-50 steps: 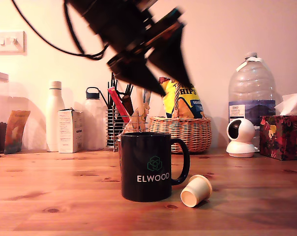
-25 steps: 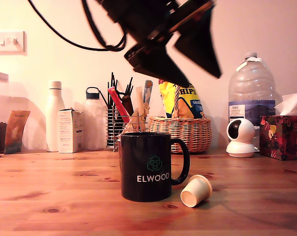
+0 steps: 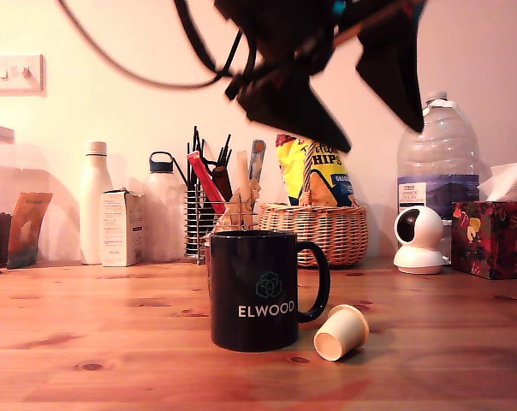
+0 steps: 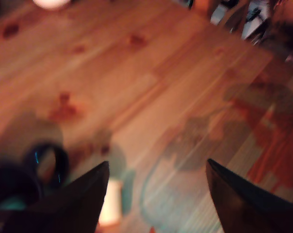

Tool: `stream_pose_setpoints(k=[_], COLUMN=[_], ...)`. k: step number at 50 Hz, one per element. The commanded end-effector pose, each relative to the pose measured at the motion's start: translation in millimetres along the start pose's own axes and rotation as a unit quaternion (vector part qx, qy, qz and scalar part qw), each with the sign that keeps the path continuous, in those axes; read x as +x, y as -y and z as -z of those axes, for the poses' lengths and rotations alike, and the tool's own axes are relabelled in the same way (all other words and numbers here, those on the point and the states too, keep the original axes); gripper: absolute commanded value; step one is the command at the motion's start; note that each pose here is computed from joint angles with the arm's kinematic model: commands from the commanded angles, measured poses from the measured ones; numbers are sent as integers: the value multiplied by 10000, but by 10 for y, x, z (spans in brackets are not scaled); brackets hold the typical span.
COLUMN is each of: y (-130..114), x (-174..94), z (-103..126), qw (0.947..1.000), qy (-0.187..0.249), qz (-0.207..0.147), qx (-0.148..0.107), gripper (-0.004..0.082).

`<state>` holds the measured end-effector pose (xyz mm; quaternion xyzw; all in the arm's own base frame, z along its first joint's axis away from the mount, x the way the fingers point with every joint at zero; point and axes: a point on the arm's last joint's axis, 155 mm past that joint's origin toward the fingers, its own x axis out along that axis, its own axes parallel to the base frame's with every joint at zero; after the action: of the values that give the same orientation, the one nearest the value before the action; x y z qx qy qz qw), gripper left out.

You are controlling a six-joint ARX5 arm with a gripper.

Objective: Pick up the coffee capsules from the table one by one and drop them inside the nearest coffee cup

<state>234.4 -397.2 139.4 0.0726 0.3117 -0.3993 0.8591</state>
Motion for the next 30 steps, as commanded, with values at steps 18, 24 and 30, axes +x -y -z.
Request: stream_pose_setpoints(k=[18, 24, 30], y=[-50, -79, -86], x=[54, 60, 78], z=[204, 263, 283], qw=[9971, 9958, 9953], qy=[349, 352, 344], qz=[-272, -342, -374], qx=[-621, -774, -821], gripper=[573, 573, 573])
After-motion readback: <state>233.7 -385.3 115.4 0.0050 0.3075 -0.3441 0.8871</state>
